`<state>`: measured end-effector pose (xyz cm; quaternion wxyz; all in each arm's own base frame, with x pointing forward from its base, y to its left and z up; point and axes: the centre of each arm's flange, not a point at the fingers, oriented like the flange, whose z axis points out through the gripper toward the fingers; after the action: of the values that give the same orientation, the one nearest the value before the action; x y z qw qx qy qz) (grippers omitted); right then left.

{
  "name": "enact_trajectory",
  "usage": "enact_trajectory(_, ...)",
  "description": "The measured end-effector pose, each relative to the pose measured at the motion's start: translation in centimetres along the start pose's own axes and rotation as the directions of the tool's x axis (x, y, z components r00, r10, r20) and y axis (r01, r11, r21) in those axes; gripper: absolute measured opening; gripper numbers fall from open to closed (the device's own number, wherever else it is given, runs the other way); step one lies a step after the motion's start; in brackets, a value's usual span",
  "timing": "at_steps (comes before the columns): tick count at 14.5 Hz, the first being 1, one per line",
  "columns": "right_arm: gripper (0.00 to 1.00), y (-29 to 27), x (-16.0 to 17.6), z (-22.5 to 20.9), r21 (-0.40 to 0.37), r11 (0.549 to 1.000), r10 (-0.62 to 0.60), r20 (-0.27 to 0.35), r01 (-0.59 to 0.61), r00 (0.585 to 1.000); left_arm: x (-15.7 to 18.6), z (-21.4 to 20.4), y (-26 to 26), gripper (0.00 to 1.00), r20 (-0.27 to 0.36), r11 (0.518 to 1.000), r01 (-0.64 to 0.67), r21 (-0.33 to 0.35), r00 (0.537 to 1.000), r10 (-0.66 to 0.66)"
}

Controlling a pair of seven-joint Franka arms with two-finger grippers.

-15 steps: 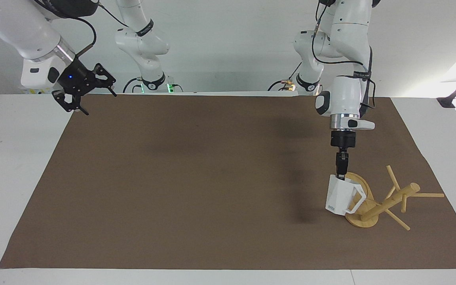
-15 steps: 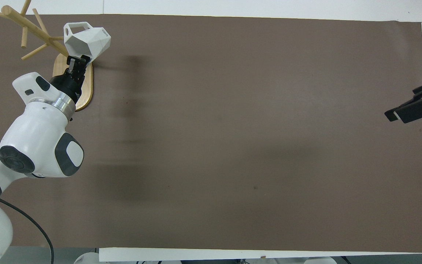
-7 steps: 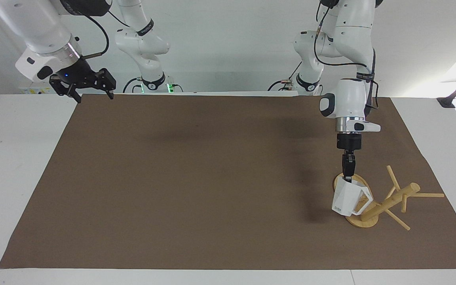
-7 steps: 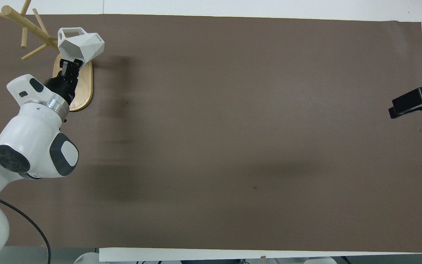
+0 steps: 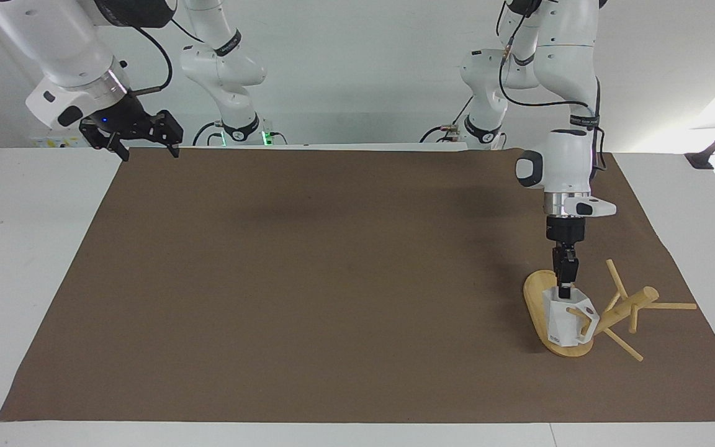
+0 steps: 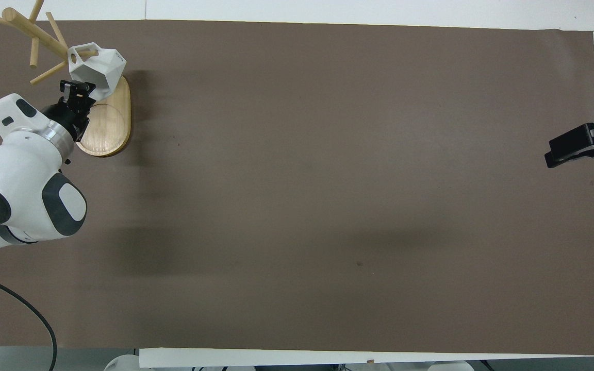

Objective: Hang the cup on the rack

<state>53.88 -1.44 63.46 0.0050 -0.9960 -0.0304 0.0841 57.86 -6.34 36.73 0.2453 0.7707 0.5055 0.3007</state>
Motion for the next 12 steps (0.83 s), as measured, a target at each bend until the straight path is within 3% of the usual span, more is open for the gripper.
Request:
enact_trajectory(2,1.00,0.3,-0.2,0.4,0.001,1.000,0.007,0.009,-0.007,1.000,1.1,-0.6,2.1,0.65,0.021,1.000,0.010,0.027,1.000,-0.010)
enact_trajectory(5,1.00,0.5,-0.4,0.6,0.001,1.000,0.011,0.015,-0.011,1.000,2.5,-3.7,5.2,0.99,0.096,0.991,0.015,0.132,0.995,-0.027)
enact_trajectory(8,1.00,0.4,-0.6,0.6,0.001,1.000,0.010,0.015,-0.010,1.000,4.3,-8.6,8.0,1.00,0.174,0.963,-0.049,0.265,0.985,0.003)
enact_trajectory(12,1.00,0.3,-0.7,0.7,0.000,1.000,0.008,0.017,-0.008,1.000,6.1,-13.5,11.1,1.00,0.269,0.873,-0.260,0.413,0.950,0.155)
